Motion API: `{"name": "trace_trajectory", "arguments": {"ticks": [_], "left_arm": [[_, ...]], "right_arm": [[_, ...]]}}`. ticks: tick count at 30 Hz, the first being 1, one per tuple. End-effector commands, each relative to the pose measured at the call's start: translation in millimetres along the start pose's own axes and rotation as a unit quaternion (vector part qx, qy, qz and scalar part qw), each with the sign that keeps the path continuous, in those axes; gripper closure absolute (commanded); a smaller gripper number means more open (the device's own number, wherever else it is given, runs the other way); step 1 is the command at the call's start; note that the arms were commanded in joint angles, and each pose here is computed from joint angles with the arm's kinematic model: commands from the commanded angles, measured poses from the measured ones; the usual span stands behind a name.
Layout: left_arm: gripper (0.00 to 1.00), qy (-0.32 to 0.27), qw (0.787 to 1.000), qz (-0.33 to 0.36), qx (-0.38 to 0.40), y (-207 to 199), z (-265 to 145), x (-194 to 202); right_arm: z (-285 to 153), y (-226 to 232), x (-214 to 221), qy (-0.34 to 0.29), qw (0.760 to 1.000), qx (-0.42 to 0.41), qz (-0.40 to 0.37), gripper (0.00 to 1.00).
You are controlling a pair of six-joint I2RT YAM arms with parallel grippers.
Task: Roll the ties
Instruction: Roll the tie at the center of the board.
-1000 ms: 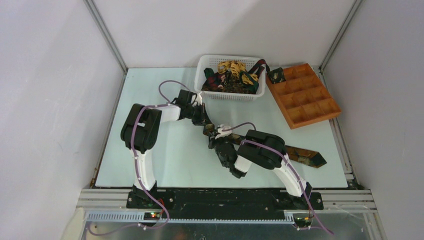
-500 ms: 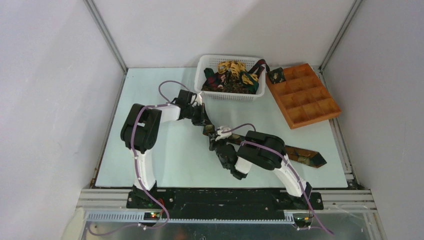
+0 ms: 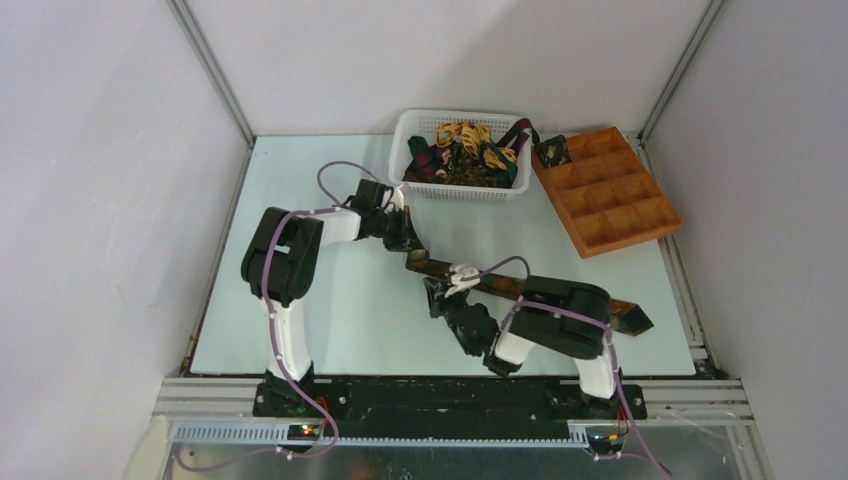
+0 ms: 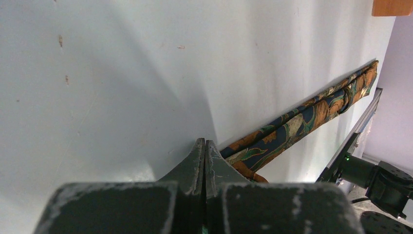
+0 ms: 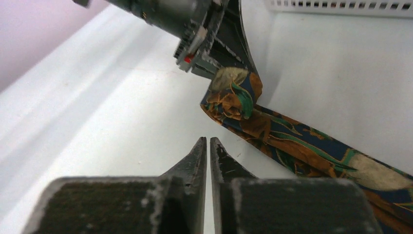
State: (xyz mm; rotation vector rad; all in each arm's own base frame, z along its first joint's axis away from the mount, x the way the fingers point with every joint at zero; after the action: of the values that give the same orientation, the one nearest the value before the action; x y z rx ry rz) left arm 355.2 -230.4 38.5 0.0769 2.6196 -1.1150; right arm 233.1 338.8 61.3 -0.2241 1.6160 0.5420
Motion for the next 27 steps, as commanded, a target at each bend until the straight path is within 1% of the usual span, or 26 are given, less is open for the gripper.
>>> {"name": "trace_trajectory", "arguments": {"ticks": [1, 2, 3, 4, 5, 6, 7, 8, 9, 10, 11, 12, 13, 15, 17, 20, 22, 26, 27], "left_arm": [[0.98, -0.014, 1.0, 0.012, 0.0, -8, -5, -14], [0.97, -0.015, 1.0, 0.012, -0.001, -8, -4, -15], [0.97, -0.015, 1.0, 0.012, -0.002, -8, -4, -15], [0.97, -0.016, 1.0, 0.012, -0.002, -8, -4, -16], [0.97, -0.015, 1.0, 0.011, -0.003, -7, -4, -15], [0.97, -0.015, 1.0, 0.011, -0.003, -7, -3, -15], [0.97, -0.014, 1.0, 0.011, -0.003, -7, -3, -15], [0.97, -0.014, 1.0, 0.012, -0.004, -7, -3, -15], [0.97, -0.014, 1.0, 0.013, -0.004, -6, -3, -15], [0.97, -0.014, 1.0, 0.014, -0.004, -6, -3, -15], [0.98, -0.014, 1.0, 0.015, -0.004, -6, -3, -15], [0.98, -0.014, 1.0, 0.015, -0.005, -6, -3, -15], [0.98, -0.013, 1.0, 0.015, -0.004, -6, -3, -15], [0.98, -0.014, 1.0, 0.016, -0.004, -6, -3, -16], [0.99, -0.015, 1.0, 0.016, -0.004, -6, -2, -16], [0.99, -0.013, 1.0, 0.016, -0.004, -5, -1, -16], [0.99, -0.013, 1.0, 0.015, -0.004, -5, -1, -16], [1.0, -0.011, 1.0, 0.014, -0.004, -4, 1, -15], [1.0, -0.01, 1.0, 0.013, -0.004, -3, 1, -15]], "right_arm": [[-15, -4, -42, -0.031, 0.999, 0.016, 0.031, 0.81], [-15, -4, -56, -0.037, 0.998, 0.021, 0.049, 0.77], [-16, -6, -47, -0.007, 0.999, 0.025, 0.032, 0.69], [-15, -11, -48, 0.015, 0.999, 0.034, 0.038, 0.66], [-13, -8, -50, 0.029, 0.998, 0.024, 0.046, 0.62], [-13, -17, -48, 0.056, 0.996, 0.041, 0.058, 0.6], [-9, -12, -52, 0.069, 0.995, 0.029, 0.071, 0.57], [-9, -22, -49, 0.099, 0.991, 0.048, 0.082, 0.56], [0, -23, -59, 0.106, 0.988, 0.047, 0.097, 0.5], [-4, -30, -50, 0.143, 0.982, 0.063, 0.103, 0.48], [5, -29, -59, 0.151, 0.979, 0.059, 0.12, 0.45], [3, -33, -54, 0.176, 0.974, 0.068, 0.125, 0.43], [9, -31, -60, 0.183, 0.971, 0.062, 0.142, 0.39], [12, -32, -62, 0.199, 0.967, 0.057, 0.15, 0.34], [18, -32, -62, 0.218, 0.961, 0.053, 0.162, 0.3], [26, -29, -63, 0.237, 0.951, 0.035, 0.194, 0.28], [30, -25, -64, 0.249, 0.946, 0.018, 0.208, 0.28], [39, -18, -64, 0.262, 0.942, -0.004, 0.207, 0.28], [41, -18, -59, 0.271, 0.94, -0.005, 0.207, 0.28]]}}
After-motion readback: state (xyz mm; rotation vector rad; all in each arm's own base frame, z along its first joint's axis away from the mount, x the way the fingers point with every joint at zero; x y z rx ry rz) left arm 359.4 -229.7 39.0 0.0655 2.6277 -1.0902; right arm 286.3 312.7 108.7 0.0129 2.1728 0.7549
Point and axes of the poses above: each gripper's point midway between its finger pads, its own z axis out along the fingers, its own y axis along the line the jaws close on, x = y × z, the point moved 3 cm from there along -z, back along the fingers, and after that the axes turned 4 degrees about -z, right-handed, at the moved point
